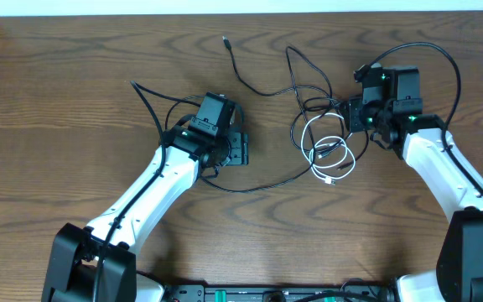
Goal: Untangle cables
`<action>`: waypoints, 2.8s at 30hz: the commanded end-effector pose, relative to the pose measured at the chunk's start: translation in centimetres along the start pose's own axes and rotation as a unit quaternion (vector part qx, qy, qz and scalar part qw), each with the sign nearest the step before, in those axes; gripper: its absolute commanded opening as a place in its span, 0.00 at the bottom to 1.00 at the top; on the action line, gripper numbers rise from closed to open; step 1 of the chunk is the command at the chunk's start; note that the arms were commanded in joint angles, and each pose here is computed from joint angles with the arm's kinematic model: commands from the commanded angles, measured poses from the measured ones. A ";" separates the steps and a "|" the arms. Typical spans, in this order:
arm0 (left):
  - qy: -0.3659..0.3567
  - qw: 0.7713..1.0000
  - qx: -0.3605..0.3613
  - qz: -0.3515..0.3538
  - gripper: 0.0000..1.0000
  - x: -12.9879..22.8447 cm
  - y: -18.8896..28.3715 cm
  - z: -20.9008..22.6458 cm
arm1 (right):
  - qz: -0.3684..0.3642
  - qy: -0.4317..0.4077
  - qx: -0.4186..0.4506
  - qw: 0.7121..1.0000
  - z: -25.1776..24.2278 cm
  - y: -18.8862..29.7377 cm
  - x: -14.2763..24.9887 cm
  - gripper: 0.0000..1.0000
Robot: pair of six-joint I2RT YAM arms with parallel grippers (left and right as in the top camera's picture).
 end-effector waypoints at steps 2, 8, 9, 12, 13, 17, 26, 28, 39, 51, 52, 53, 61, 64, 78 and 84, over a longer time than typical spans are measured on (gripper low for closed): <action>-0.006 1.000 0.000 -0.003 0.70 -0.5 0.3 -0.2 | 0.009 0.007 -0.034 0.999 1.2 -0.4 0.6 0.38; -0.006 1.000 0.000 -0.003 0.70 -0.5 0.3 -0.2 | 0.041 0.001 -0.059 0.997 1.9 -2.1 2.3 0.29; -0.006 1.000 0.000 -0.003 0.70 -0.5 0.3 -0.2 | 0.044 0.000 -0.059 0.997 1.8 -2.4 2.4 0.24; -0.006 1.000 0.000 -0.003 0.70 -0.5 0.3 -0.2 | 0.043 0.001 -0.063 0.997 2.0 -2.2 2.3 0.01; -0.006 1.000 0.000 -0.003 0.70 -0.5 0.3 -0.2 | 0.039 0.001 -0.071 0.997 2.4 -1.8 2.0 0.01; -0.006 1.000 0.000 -0.004 0.70 -0.5 0.3 -0.2 | -0.018 0.013 -0.096 0.995 4.6 4.2 -3.3 0.01; -0.006 1.000 -0.002 -0.008 0.70 -0.7 0.3 -0.2 | -0.221 0.065 -0.097 0.968 8.0 19.0 -14.9 0.01; -0.006 1.000 -0.001 -0.009 0.70 -0.8 0.3 -0.2 | -0.260 0.075 -0.090 0.958 8.3 21.4 -16.3 0.01; -0.010 0.998 0.022 -0.053 0.75 -2.8 0.5 -1.3 | -0.400 0.045 0.066 0.913 4.9 30.9 -19.6 0.01; 0.029 0.958 0.252 -0.137 0.82 -8.3 2.9 -9.4 | -0.342 0.001 0.055 0.938 4.7 29.9 -16.6 0.01; 0.065 0.953 0.267 -0.129 0.82 -8.7 2.4 -9.8 | -0.336 0.007 0.033 0.941 5.4 29.7 -16.4 0.01; 0.083 0.949 0.278 -0.122 0.82 -8.8 2.1 -10.1 | -0.335 0.013 0.018 0.942 5.9 29.6 -16.4 0.01; 0.139 0.910 0.387 -0.048 0.75 -8.3 -0.4 -14.3 | -0.338 0.013 -0.038 0.940 7.7 29.8 -16.6 0.01; 0.149 0.902 0.405 -0.035 0.75 -7.8 -1.3 -15.8 | -0.337 0.013 -0.038 0.941 7.7 29.8 -16.5 0.01; 0.230 0.888 0.398 -0.016 0.66 -4.8 -3.2 -21.4 | -0.338 0.013 -0.038 0.940 7.7 29.9 -16.5 0.01; 0.201 0.910 0.356 -0.060 0.66 -4.0 -4.3 -21.7 | -0.338 0.013 -0.038 0.940 7.7 29.9 -16.5 0.01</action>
Point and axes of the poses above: each gripper's point midway between its finger pads, its own y axis back along the fingers, its own z axis along the line the jaws close on, x = y × z, the point moved 1 cm from there along y, back along the fingers, and after that the axes turned 1 degree about -y, right-handed, at the moved point
